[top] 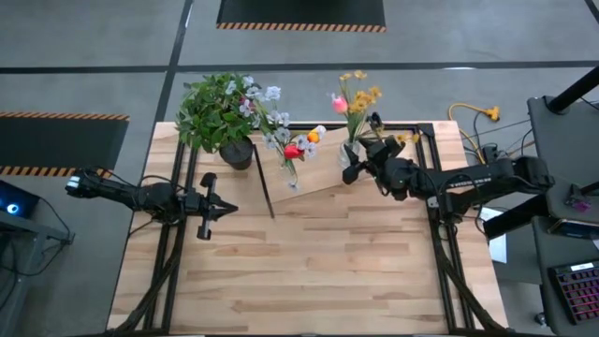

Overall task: Pick and place flowers into a vace then onto a shelf
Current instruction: Return to Home Position

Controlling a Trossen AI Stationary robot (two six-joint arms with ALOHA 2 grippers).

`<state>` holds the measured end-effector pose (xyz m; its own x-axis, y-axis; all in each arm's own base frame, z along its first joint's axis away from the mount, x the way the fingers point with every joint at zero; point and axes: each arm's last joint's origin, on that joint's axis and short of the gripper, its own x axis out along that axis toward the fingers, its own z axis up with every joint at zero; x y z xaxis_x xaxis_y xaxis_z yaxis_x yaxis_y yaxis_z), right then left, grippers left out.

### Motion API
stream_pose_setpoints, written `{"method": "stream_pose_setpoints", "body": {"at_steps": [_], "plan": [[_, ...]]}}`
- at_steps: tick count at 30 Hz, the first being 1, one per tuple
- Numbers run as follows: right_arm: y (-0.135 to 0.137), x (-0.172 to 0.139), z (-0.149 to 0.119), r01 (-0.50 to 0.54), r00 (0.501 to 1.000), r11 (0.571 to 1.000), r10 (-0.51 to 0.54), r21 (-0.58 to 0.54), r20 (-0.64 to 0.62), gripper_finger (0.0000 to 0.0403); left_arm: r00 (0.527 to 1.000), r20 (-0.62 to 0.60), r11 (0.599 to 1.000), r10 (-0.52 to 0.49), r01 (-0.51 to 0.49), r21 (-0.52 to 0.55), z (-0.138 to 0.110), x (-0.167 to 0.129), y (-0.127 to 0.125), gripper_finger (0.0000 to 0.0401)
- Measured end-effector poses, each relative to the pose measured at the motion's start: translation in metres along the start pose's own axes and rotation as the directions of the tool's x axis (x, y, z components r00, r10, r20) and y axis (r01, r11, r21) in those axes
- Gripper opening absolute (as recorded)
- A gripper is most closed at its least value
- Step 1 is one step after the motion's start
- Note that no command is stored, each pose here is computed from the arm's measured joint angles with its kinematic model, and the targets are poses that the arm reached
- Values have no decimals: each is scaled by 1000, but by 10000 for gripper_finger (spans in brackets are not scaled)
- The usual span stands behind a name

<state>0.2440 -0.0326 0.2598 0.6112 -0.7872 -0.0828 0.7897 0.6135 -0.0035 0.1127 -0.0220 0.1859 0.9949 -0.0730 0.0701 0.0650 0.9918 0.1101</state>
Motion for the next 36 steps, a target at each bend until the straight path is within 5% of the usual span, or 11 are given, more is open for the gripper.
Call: {"method": "stream_pose_setpoints", "body": {"at_steps": [5,11,16,21,26,28,36], "plan": [[1,-25,14,-82,996,996,83,-44,32,222,1000,1,1000,0,0,0,0,0,0,0],[6,-76,4,-329,944,940,325,-94,-54,212,999,42,1000,6,-5,-18,4,0,1,0],[12,-106,-33,-601,799,797,599,-52,-55,188,999,46,1000,6,-5,-13,5,0,1,0],[5,-124,-68,-744,667,668,744,-5,25,138,999,51,1000,7,-6,-13,5,0,1,0],[-9,-131,-95,-894,447,446,891,41,75,55,999,50,1000,8,-7,-12,5,0,1,0],[-14,-131,-99,-918,398,395,912,43,99,23,999,48,1000,8,-7,-12,5,0,1,0],[-29,-120,-107,-894,443,446,893,-30,85,9,999,46,1000,6,-5,-11,5,0,1,0]]}}
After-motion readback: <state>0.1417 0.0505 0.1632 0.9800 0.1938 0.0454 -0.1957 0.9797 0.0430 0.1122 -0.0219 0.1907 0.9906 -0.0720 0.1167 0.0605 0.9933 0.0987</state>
